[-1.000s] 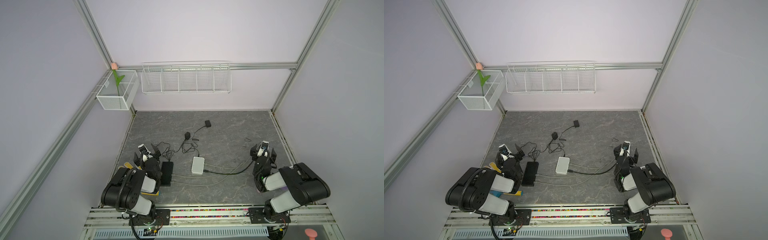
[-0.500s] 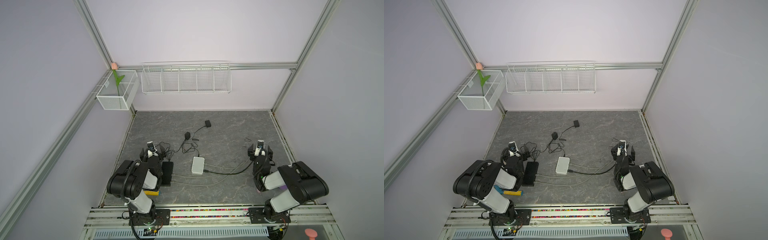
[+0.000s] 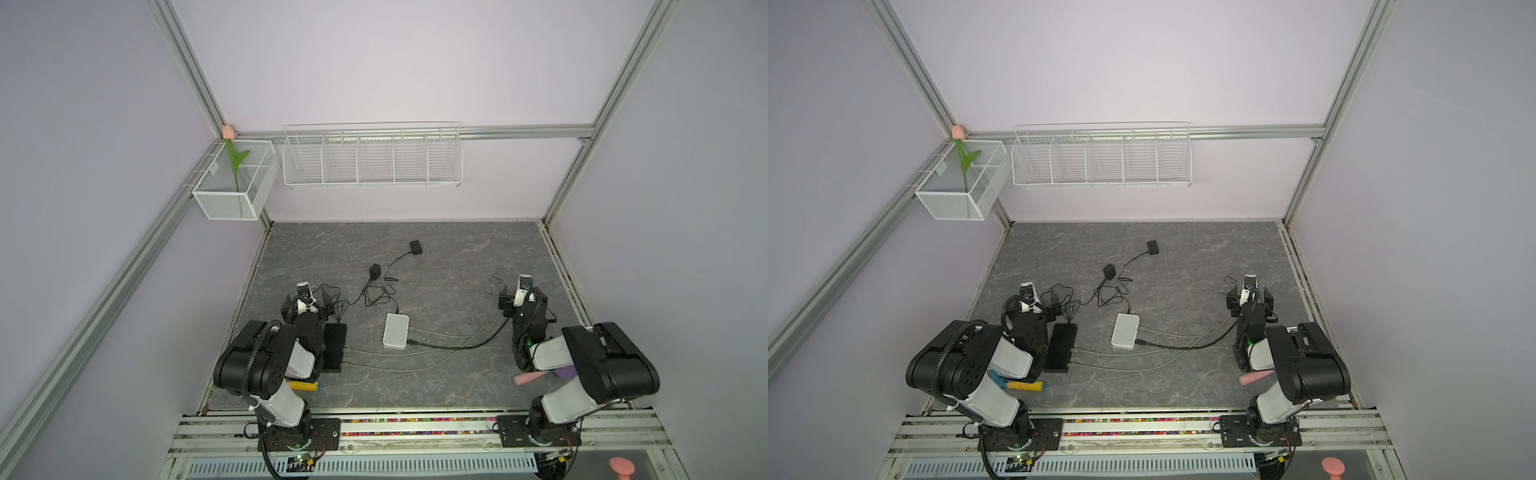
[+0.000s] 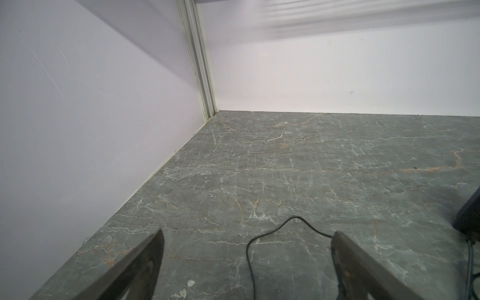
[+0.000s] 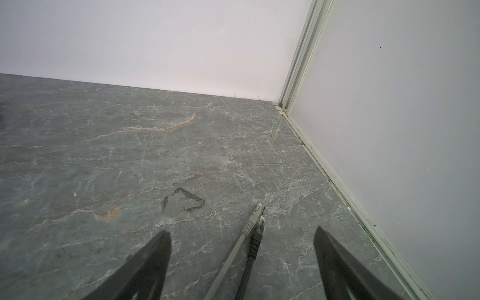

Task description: Insert the plug into the switch port

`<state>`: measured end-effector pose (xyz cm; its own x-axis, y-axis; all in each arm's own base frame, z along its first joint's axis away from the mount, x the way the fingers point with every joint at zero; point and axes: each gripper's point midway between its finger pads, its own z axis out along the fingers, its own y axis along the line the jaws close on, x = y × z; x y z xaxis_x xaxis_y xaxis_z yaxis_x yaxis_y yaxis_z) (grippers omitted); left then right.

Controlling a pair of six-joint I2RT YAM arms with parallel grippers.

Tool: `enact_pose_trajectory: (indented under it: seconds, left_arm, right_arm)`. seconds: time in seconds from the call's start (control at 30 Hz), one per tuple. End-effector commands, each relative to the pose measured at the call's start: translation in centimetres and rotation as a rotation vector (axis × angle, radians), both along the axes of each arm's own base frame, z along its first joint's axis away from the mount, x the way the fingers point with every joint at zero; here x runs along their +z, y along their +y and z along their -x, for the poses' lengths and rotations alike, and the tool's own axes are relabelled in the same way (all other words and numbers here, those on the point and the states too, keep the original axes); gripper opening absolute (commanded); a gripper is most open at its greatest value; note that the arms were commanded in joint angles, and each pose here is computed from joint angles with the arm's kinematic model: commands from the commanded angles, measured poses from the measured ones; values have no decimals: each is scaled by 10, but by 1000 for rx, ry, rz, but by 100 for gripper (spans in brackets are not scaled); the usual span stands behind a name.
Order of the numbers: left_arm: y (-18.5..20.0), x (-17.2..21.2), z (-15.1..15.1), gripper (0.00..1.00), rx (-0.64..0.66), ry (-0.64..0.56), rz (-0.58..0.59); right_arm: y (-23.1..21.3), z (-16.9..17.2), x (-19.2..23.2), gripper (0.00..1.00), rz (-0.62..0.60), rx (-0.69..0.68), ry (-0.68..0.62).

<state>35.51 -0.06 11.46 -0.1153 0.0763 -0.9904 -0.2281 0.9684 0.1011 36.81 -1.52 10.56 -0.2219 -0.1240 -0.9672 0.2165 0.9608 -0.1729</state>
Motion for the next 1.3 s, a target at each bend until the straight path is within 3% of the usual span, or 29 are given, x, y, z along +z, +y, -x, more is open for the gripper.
enact_pose_trajectory:
  seconds: [0.0, 0.27, 0.37, 0.5, 0.6, 0.7, 1.07, 1.2, 1.27]
  left_arm:
    - [-3, 11, 0, 100, -19, -38, -10]
    - [3, 10, -7, 99, 26, -26, -2]
    - [5, 16, -17, 99, 33, -27, 12]
    - [9, 7, -39, 100, -1, 82, 59]
    - [13, 0, -50, 100, -79, 153, 134]
    - [13, 0, -50, 99, -84, 148, 138]
    - [14, 0, -49, 99, -81, 140, 140]
    - [31, 5, -36, 99, 16, 66, 161]
    - [27, 8, -29, 99, -17, 31, 155]
  right_arm:
    - [4, -5, 1, 89, -11, 9, 6]
    - [0, -15, -4, 89, -39, 7, 65]
    - [16, -21, -9, 92, -73, 146, 107]
    - [27, -19, -9, 97, -69, 236, 99]
    - [20, -24, -10, 89, -87, 199, 115]
    - [10, -28, -13, 89, -164, 193, 151]
    - [11, -27, -13, 89, -157, 191, 147]
    - [15, -27, -13, 89, -149, 215, 149]
    - [15, -26, -12, 89, -136, 208, 146]
